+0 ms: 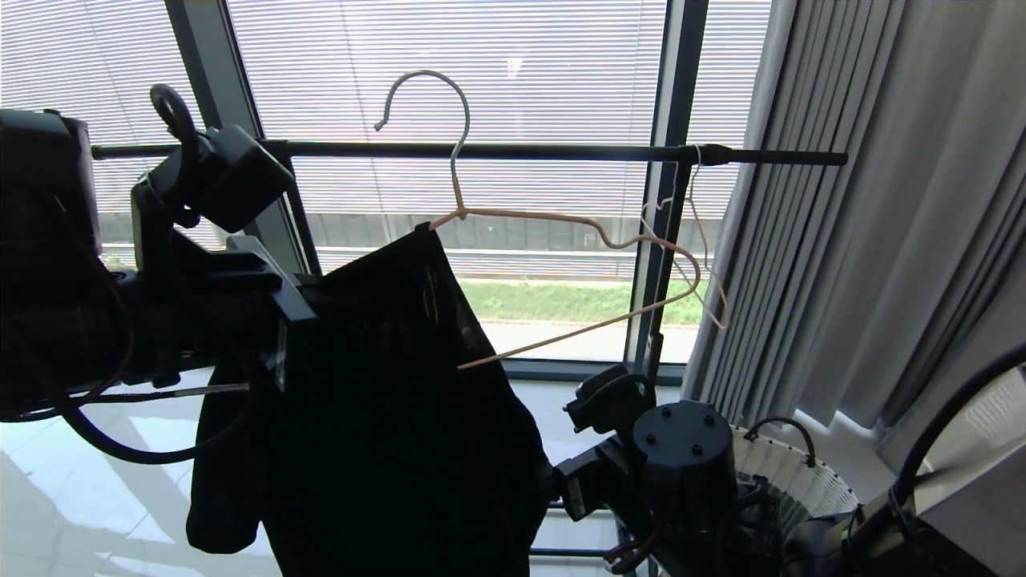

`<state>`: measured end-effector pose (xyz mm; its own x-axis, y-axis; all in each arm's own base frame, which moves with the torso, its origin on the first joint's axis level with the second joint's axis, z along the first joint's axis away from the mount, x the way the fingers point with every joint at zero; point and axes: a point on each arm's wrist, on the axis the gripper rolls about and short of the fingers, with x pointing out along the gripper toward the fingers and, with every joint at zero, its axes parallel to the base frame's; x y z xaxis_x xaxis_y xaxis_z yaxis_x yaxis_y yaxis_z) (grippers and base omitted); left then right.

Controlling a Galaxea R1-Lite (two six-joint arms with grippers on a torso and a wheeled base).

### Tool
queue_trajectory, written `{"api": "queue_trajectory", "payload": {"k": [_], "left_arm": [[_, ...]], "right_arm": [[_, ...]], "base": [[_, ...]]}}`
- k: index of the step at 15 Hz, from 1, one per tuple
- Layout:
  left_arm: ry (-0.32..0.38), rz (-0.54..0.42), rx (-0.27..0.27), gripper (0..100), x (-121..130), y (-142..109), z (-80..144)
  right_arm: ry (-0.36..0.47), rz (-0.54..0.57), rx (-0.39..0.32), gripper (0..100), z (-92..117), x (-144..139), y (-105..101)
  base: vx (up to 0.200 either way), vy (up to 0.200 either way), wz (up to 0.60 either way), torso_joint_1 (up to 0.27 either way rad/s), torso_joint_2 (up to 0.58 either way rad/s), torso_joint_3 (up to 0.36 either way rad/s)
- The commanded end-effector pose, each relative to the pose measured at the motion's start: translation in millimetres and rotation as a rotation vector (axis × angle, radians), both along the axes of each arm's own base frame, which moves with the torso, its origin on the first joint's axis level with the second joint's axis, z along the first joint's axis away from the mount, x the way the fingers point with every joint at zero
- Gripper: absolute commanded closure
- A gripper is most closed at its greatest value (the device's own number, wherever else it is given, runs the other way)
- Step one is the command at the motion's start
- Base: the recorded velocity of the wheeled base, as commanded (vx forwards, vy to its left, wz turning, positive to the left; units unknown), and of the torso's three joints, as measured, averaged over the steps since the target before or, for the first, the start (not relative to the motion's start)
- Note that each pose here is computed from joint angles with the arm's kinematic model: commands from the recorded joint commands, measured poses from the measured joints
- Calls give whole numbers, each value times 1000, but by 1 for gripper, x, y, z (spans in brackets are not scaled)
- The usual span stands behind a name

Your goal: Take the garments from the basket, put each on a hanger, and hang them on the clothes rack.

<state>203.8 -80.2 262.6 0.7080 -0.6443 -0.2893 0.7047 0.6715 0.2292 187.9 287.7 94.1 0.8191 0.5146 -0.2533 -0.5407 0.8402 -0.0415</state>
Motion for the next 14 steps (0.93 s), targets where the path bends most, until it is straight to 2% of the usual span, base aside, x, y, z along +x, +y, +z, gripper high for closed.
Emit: {"api": "queue_trajectory", "payload": {"k": [1, 3, 5, 6, 7, 11, 14], "left_arm": [[-1, 11, 2, 100, 0, 3, -1], [-12, 63, 36, 100, 5, 14, -5], [-14, 99, 66, 100, 6, 24, -10], [-14, 99, 66, 100, 6, 24, -10], [-12, 103, 77, 100, 1, 26, -14], [24, 100, 96, 100, -15, 30, -30], [50, 90, 139, 100, -22, 33, -46]], "right_arm": [[-11, -47, -19, 0, 2, 10, -13], [-43, -163, -49, 0, 6, 34, -32], [-69, -214, -55, 0, 15, 46, -48], [-69, -214, -55, 0, 15, 46, -48], [-90, -260, -68, 0, 21, 57, -61], [-113, -296, -72, 0, 29, 64, -73], [-124, -311, -71, 0, 33, 66, -78]], "base": [[0, 0, 0, 0, 0, 0], [0, 0, 0, 0, 0, 0], [0, 0, 0, 0, 0, 0], [0, 0, 0, 0, 0, 0], [0, 0, 0, 0, 0, 0], [0, 0, 0, 0, 0, 0], [0, 0, 0, 0, 0, 0]]}}
